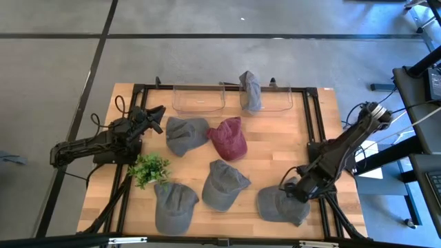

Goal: Pick & Place hat
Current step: Put the gray cap into the right transparent bin

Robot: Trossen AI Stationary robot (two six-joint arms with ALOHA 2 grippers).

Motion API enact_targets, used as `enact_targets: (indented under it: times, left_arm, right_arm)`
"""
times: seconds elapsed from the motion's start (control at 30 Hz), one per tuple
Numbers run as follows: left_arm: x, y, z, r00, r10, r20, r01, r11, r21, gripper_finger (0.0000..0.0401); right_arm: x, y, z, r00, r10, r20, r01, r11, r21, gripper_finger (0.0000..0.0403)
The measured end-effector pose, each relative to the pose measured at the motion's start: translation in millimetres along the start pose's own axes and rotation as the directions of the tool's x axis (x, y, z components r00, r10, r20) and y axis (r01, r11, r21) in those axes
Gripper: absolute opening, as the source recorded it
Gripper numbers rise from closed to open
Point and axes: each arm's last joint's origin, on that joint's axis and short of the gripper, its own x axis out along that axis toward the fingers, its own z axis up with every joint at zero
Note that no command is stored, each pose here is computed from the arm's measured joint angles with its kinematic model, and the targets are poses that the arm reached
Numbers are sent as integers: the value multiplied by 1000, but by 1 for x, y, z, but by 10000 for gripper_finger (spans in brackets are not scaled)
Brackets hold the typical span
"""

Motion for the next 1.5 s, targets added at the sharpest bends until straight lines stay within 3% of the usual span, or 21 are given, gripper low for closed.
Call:
enact_targets:
  times: [0.3,0.43,0.77,0.93,1.07,1.33,1.5]
  left_arm:
    - [0,0,0,1000,0,0,0,1000,0,95]
    - [0,0,0,1000,-1,0,1,1000,-7,95]
    - [0,0,0,1000,-1,0,1,1000,-11,95]
    - [0,0,0,1000,0,0,0,1000,-10,95]
    - [0,0,0,1000,0,1,0,1000,-10,95]
    - [0,0,0,1000,1,0,-1,1000,-9,95]
    - [0,0,0,1000,2,1,-2,1000,-8,95]
  right_arm:
    - [26,8,4,984,-127,124,124,992,26,168]
    - [37,8,11,976,-138,166,135,990,33,168]
    - [87,1,40,995,-40,93,43,998,-34,168]
    - [97,-3,50,995,15,102,5,981,-193,163]
    - [99,-4,56,995,-1,103,33,949,-313,132]
    - [96,0,66,994,-25,105,76,852,-518,15]
    - [88,10,68,989,13,149,85,773,-629,18]
